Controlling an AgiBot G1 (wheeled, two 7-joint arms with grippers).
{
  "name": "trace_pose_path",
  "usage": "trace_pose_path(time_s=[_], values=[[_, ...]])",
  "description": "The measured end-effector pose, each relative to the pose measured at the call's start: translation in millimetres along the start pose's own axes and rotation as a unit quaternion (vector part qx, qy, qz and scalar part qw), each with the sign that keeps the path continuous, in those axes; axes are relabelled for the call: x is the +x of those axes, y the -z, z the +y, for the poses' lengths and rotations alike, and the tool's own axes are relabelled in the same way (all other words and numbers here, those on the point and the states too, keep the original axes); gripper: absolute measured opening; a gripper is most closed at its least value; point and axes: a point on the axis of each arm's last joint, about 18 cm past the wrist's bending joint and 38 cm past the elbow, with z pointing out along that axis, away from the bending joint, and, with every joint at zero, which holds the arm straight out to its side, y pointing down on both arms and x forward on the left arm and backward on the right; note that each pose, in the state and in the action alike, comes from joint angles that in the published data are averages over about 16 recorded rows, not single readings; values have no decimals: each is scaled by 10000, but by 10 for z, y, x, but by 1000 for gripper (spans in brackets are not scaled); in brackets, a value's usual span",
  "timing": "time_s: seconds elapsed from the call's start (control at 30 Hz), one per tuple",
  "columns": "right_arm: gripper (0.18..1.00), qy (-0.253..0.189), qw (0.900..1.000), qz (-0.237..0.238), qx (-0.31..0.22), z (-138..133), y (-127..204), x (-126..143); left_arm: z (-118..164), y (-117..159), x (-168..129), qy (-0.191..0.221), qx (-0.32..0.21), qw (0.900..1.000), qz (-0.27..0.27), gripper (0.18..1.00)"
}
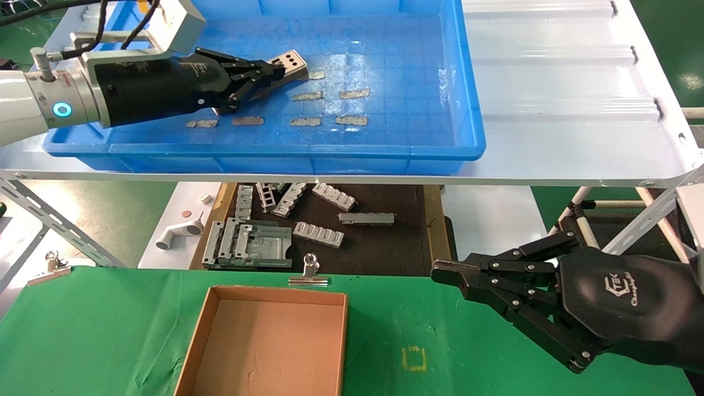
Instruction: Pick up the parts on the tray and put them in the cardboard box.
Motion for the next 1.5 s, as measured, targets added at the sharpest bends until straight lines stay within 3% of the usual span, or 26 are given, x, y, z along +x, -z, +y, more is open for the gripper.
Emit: trace_pose_path(time_s=[0.23,0.63,0.83,1.5], values=[[191,0,10000,0,0,0,0,0,-31,53,-35,202,102,9997,-49,196],[191,0,10000,0,0,0,0,0,-22,109,-84,813,90,9966,-133,262],[191,0,10000,0,0,0,0,0,3,94,-84,925,-10,9956,-142,346],[191,0,10000,0,0,0,0,0,39,77,-76,837,-140,9963,-135,765]])
